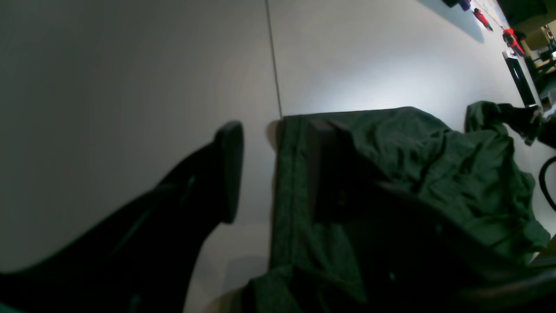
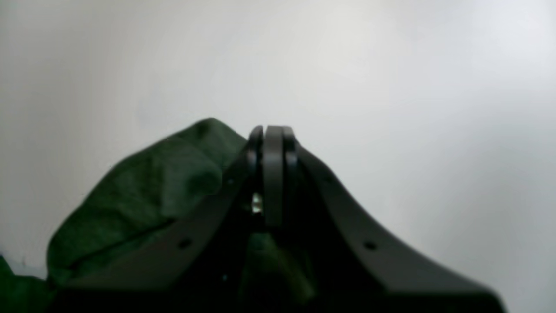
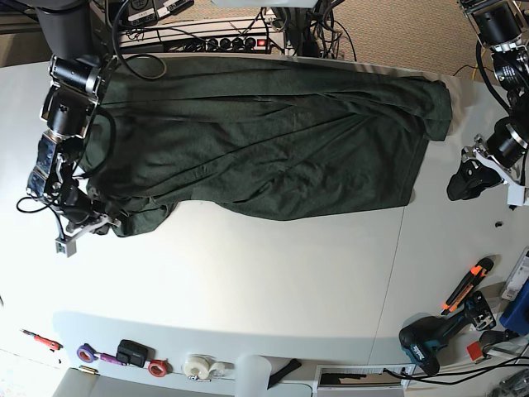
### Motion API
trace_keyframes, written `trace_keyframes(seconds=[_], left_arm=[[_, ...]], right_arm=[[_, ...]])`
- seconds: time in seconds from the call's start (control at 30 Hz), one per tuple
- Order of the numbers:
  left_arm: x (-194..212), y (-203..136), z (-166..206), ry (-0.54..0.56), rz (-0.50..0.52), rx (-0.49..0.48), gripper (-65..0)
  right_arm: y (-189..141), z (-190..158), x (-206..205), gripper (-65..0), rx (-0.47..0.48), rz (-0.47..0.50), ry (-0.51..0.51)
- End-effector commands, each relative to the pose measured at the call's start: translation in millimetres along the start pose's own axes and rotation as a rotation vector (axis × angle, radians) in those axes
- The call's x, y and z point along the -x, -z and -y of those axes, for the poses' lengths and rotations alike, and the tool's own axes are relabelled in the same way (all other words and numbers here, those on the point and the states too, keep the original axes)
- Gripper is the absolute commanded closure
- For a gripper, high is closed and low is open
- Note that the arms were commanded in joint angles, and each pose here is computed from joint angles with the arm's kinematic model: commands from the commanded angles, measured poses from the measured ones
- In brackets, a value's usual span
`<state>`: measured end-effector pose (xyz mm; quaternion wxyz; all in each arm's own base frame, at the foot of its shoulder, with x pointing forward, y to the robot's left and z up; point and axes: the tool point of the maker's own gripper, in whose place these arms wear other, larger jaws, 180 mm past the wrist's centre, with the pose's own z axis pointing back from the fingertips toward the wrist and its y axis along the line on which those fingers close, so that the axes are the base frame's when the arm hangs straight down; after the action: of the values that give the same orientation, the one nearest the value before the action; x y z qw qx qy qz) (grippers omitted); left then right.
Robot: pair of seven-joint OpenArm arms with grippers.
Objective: Layout the t-shirt on the table in an organized manner, then fold the t-shirt properly
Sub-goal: 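Lower the right gripper and pinch the shirt hem near its end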
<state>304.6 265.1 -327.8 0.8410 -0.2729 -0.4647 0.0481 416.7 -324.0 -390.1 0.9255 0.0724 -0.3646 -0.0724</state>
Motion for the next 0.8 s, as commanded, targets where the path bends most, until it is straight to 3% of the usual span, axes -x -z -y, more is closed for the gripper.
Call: trace_keyframes(seconds=[0.0, 0.03, 0.13, 0.17, 0.2, 0.53, 0.77], left_arm=[[-19.7, -3.5, 2.8, 0.026, 0.048, 0.013, -25.1], [-19.5, -3.5, 2.8, 0.026, 0.047, 0.013, -25.1], [-19.0, -3.4, 2.9, 0.025, 0.044, 0.013, -25.1], [-18.9, -3.5, 2.8, 0.025, 0.043, 0.013, -25.1], [-19.0, -3.5, 2.8, 0.026, 0.044, 0.013, -25.1], [-19.1, -3.4, 3.0, 0.025, 0.045, 0.014, -25.1], [-19.0, -3.4, 3.0, 0.025, 0.044, 0.014, -25.1]], right_arm=[[-6.4, 3.8, -9.6, 0.0, 0.013, -0.021, -0.027], [-9.2, 4.8, -11.0, -0.8, 0.018, -0.035, -0.035], [-18.0, 9.7, -14.6, -25.1, 0.035, -0.067, -0.06], [-20.4, 12.4, -14.2, -30.9, 0.042, -0.078, -0.064], [-22.4, 15.8, -13.3, -32.7, 0.049, -0.088, -0.063], [-16.6, 16.1, 46.1, -32.7, 0.021, -0.164, -0.024], [-19.1, 2.7, 31.4, -32.7, -0.042, -0.095, -0.039]])
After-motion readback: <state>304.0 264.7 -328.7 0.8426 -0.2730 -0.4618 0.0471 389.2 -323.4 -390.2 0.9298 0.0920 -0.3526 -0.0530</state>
